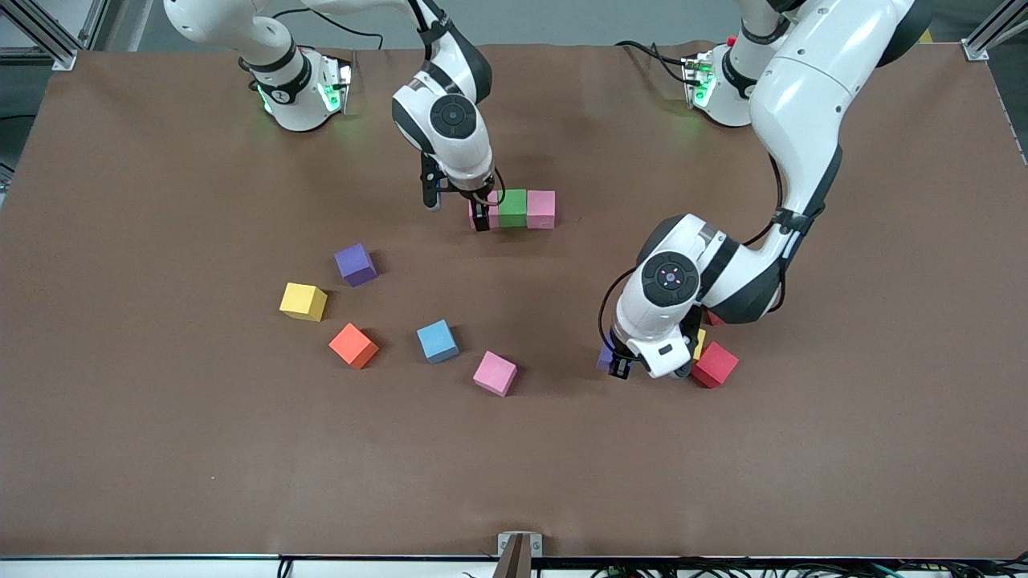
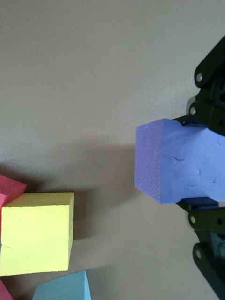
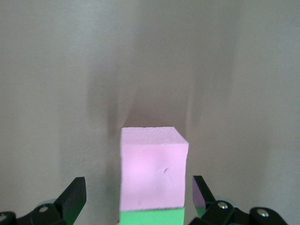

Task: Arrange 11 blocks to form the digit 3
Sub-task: 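Grasp the cyan cube with the right gripper while the left gripper holds purple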

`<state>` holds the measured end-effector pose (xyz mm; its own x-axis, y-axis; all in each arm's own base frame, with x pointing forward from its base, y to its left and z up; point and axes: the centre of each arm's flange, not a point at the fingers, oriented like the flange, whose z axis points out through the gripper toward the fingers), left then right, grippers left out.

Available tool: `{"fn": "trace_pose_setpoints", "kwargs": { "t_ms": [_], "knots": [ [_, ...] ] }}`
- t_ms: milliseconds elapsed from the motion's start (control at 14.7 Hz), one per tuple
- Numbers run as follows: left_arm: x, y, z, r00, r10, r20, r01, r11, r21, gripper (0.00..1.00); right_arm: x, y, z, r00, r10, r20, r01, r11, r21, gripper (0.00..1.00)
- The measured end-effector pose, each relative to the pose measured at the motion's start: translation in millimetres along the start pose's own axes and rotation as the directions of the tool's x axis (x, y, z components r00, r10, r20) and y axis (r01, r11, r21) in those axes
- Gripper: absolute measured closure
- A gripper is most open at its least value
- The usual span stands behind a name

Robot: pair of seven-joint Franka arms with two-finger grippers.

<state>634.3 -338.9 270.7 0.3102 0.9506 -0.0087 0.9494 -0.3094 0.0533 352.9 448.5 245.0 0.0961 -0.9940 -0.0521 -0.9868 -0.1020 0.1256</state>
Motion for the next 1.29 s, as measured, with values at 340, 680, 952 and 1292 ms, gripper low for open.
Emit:
{"fn": "trace_pose_setpoints", "kwargs": {
  "t_ms": [340, 680, 952, 1292],
  "knots": [
    [0.0, -0.1, -0.7, 1.0, 0.0, -0.001, 0.0, 1.0, 0.001, 0.43, 39.4, -66.6, -45.1, 0.988, -0.153, 0.008, 0.153, 0.988, 0.027, 0.0],
    [0.1, -0.1, -0.7, 1.0, -0.001, -0.001, 0.001, 1.0, 0.001, 0.43, 120.6, -159.7, -81.1, 0.918, -0.396, -0.025, 0.396, 0.911, 0.117, 0.0],
    [0.5, -0.1, -0.7, 1.0, -0.001, -0.001, 0.001, 1.0, 0.002, 0.43, 127.9, -215.4, -50.7, 0.901, -0.425, -0.087, 0.433, 0.894, 0.118, 0.0],
    [0.5, -0.1, -0.6, 1.0, -0.001, -0.001, 0.001, 1.0, 0.002, 0.43, 126.9, -241.9, -13.3, 0.902, -0.421, -0.092, 0.429, 0.898, 0.101, 0.0]
  ]
}}
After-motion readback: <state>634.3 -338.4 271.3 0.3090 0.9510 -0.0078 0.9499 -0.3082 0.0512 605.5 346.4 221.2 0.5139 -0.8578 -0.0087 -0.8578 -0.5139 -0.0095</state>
